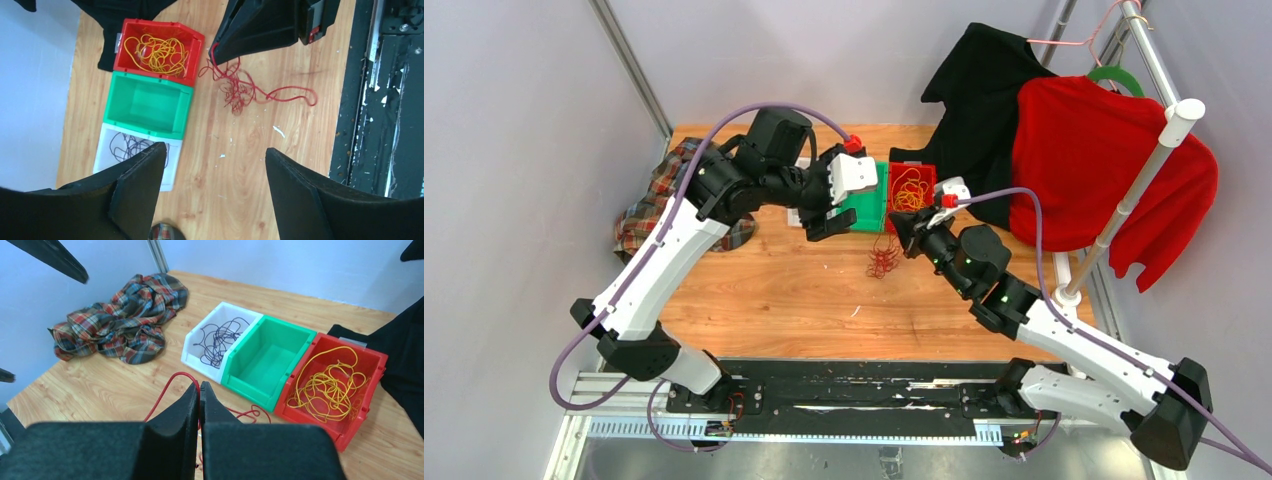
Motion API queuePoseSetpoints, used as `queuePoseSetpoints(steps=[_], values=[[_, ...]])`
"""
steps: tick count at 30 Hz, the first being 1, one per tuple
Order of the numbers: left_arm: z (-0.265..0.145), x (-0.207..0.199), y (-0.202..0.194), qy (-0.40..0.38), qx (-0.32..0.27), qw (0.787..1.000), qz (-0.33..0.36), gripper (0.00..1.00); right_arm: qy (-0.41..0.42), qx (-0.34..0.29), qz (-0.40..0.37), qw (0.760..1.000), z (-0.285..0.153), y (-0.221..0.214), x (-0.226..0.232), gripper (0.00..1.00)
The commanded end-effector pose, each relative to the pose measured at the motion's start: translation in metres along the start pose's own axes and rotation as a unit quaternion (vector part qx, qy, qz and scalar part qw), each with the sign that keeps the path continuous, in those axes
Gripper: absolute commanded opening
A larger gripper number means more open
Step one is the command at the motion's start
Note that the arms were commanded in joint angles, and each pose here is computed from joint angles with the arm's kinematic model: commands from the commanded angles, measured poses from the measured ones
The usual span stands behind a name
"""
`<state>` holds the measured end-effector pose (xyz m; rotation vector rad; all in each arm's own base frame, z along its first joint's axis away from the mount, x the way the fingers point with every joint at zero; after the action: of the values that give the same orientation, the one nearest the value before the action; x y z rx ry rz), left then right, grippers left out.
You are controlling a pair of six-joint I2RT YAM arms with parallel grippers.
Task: Untangle the cables
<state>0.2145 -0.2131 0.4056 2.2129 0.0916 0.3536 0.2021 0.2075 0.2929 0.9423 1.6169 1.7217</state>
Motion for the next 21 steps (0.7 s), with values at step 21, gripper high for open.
queuePoseSetpoints(steps=[21], values=[[0.088, -0.018, -0.024, -0.086, -0.072, 0.949, -0.296, 0.42, 0.08, -0.014, -0.012, 0.997, -0.009, 0.028, 0.021, 0.01]])
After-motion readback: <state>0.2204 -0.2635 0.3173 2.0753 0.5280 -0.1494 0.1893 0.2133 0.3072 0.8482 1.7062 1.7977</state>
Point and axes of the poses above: each gripper's point midway between its finger pads, its own z axis out along the fingers, its own x axis along the line the jaws close on, y = z × x, the point moved 8 cm from there along -z, back along the fingers, and after that the axes turned 4 degrees about -z, right-handed, at the moved point
